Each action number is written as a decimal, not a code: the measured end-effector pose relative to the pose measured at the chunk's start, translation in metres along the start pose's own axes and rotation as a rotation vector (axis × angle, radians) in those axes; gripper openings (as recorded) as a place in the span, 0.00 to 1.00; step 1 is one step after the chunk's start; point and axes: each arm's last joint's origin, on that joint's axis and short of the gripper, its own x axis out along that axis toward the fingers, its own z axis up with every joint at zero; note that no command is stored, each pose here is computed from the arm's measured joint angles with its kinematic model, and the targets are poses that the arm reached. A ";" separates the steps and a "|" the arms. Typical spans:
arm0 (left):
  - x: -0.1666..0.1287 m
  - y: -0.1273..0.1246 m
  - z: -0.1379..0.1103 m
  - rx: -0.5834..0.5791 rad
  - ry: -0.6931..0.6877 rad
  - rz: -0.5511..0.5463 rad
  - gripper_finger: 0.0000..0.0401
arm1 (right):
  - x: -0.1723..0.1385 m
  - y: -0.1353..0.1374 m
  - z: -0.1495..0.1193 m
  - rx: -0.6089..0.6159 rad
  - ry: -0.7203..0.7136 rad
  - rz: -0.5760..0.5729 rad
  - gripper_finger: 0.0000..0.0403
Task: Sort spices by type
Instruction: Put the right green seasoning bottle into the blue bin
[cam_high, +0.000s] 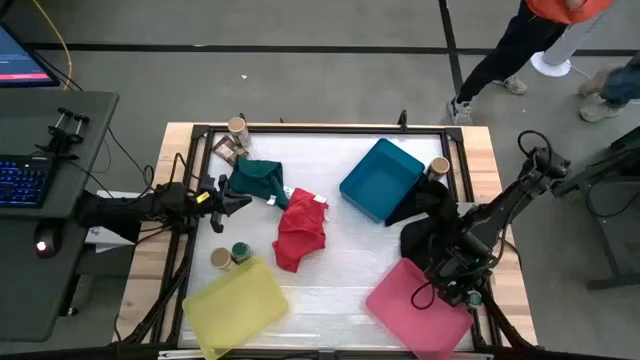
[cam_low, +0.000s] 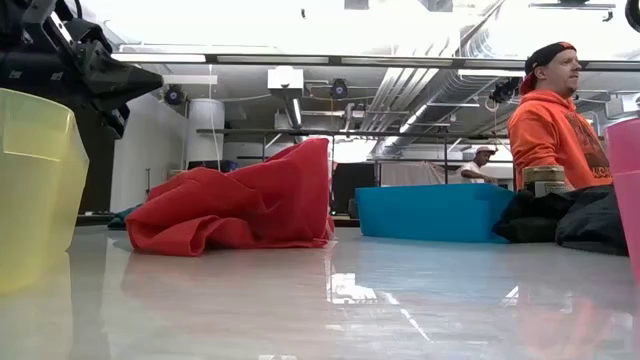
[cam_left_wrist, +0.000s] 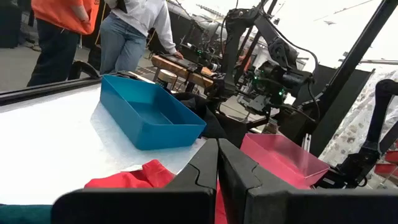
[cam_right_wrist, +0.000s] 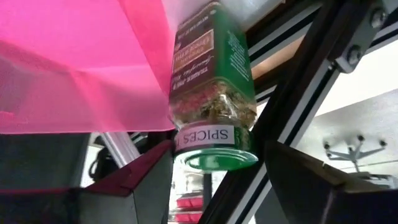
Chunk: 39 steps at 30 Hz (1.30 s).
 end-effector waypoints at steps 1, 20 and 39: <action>0.000 0.000 0.000 0.000 0.000 0.000 0.00 | 0.002 0.001 0.001 0.003 0.006 -0.012 0.60; 0.000 0.000 0.000 0.000 0.000 0.000 0.00 | 0.008 0.005 0.006 -0.050 0.039 -0.053 0.51; 0.000 0.000 0.000 0.000 0.000 0.000 0.00 | -0.046 0.018 -0.033 -0.197 -0.009 -0.029 0.49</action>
